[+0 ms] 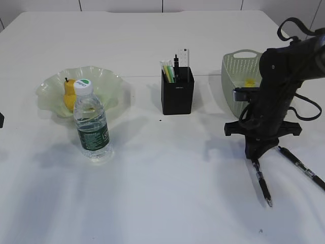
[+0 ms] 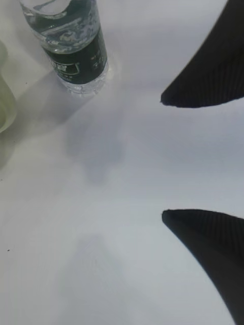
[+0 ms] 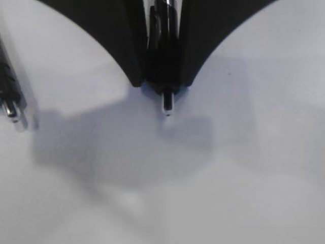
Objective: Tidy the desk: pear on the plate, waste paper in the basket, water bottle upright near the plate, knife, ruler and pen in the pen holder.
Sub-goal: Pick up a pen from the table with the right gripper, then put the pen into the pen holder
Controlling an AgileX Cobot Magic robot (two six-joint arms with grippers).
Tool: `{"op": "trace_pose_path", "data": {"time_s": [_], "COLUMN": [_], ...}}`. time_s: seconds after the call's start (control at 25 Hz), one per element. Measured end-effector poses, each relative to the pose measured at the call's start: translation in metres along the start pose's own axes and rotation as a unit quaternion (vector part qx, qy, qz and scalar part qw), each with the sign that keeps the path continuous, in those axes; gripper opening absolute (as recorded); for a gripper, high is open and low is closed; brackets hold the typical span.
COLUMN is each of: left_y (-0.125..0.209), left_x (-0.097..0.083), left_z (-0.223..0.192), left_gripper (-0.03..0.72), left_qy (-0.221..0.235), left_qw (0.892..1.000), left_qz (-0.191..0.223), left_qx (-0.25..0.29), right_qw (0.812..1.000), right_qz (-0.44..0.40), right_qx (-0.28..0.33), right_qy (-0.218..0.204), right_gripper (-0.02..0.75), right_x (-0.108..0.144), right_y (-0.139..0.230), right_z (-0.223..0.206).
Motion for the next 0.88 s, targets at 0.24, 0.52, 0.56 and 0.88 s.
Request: {"op": "trace_pose_path", "data": {"time_s": [0.24,0.52,0.56,0.88], "left_y": [0.0,0.0,0.0,0.001], "left_x": [0.0,0.0,0.0,0.0], "left_z": [0.0,0.0,0.0,0.0], "left_gripper": [0.447,0.447,0.447,0.447], "left_qy": [0.0,0.0,0.001,0.001], "left_qw": [1.0,1.0,1.0,1.0], "left_qz": [0.0,0.001,0.001,0.001], "left_qx": [0.0,0.0,0.002,0.003], "right_qw": [0.997,0.978,0.973,0.911], "right_qz": [0.034,0.071,0.079,0.128], "right_qx": [-0.059,-0.149,-0.166,-0.318], "right_qy": [-0.036,-0.13,-0.142,-0.231], "right_gripper": [0.117,0.116,0.116,0.116], "right_x": [0.007,0.044,0.052,0.104], "right_y": [-0.013,-0.041,-0.044,-0.059], "right_z": [0.048,0.121,0.132,0.184]}}
Point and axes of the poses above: a point on each arm's last joint axis where the gripper is mounted, z pointing back along that axis away from the gripper, x along the wrist's bending axis when the last joint is at zero, y = z × x, the point moved 4 cm from there along -z, pointing out along that axis toward the gripper, and after that the axes turned 15 degrees about -z, right-handed, at the moved point
